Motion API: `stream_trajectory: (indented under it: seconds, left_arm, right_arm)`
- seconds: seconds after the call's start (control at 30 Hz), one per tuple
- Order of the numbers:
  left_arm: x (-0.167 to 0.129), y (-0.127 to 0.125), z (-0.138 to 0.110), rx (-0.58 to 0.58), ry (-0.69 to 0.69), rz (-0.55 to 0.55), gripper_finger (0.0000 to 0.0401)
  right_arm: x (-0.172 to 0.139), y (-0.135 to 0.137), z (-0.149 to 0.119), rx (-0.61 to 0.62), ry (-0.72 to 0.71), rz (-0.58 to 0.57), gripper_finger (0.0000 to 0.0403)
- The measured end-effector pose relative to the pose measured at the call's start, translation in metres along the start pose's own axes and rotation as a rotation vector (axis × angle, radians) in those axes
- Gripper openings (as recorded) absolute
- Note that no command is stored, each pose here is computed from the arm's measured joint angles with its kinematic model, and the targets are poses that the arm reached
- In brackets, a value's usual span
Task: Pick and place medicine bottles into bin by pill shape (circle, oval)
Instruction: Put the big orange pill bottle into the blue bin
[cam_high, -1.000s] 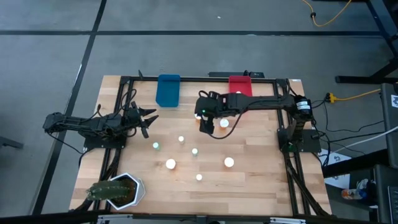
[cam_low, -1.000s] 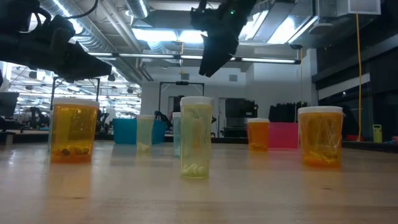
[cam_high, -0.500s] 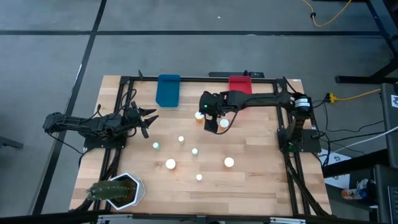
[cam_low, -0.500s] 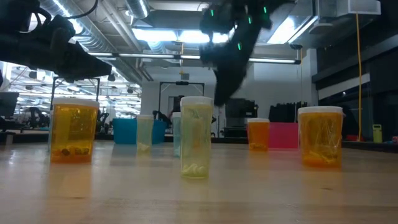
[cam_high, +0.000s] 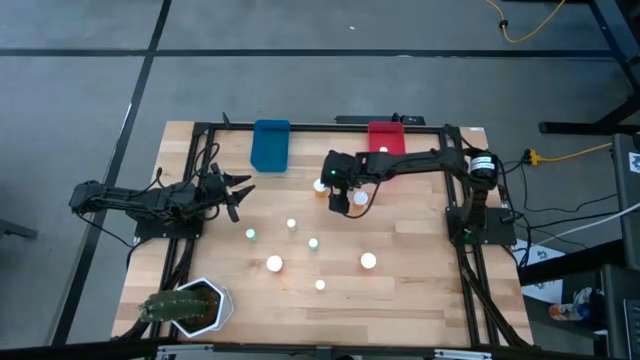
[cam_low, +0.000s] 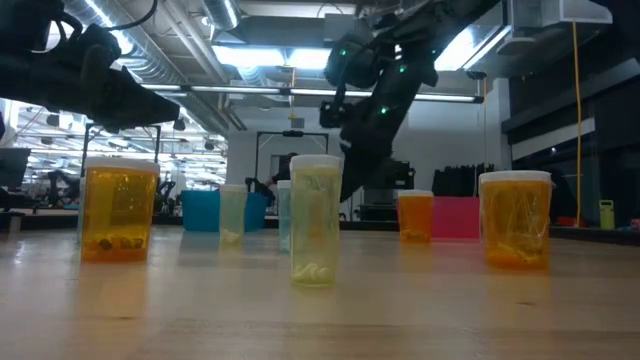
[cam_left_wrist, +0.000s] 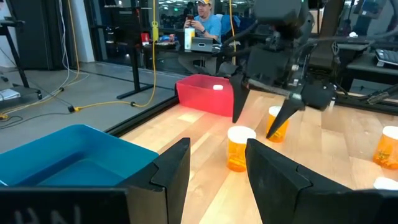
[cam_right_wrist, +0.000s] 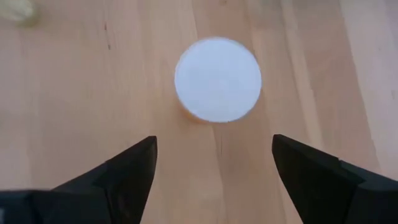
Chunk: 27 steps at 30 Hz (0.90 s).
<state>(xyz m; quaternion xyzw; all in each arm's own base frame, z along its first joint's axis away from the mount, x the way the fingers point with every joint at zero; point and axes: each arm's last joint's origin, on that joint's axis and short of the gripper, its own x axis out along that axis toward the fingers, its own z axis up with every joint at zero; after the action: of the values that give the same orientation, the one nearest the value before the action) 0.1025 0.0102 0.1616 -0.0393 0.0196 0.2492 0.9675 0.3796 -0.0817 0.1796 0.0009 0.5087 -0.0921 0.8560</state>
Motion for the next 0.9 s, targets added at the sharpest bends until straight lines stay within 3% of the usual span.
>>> stream_trajectory:
  seconds: [0.2, 0.33, 0.53, 0.9]
  left_arm:
    - [0.0, 0.0, 0.0, 0.003, 0.0, 0.0, 0.0147]
    - [0.0, 0.0, 0.0, 0.004, 0.0, 0.0, 0.0147]
    - [0.0, 0.0, 0.0, 0.005, -0.001, 0.0, 0.0147]
    - [0.0, 0.0, 0.0, 0.004, 0.0, 0.0, 0.0147]
  right_arm:
    - [0.019, 0.0, 0.008, -0.03, 0.009, -0.01, 0.0319]
    - [0.016, -0.004, 0.019, -0.044, -0.025, -0.057, 0.0319]
    - [0.012, -0.004, 0.026, -0.045, -0.061, 0.002, 0.0319]
    - [0.028, -0.004, 0.026, -0.067, -0.075, -0.016, 0.0319]
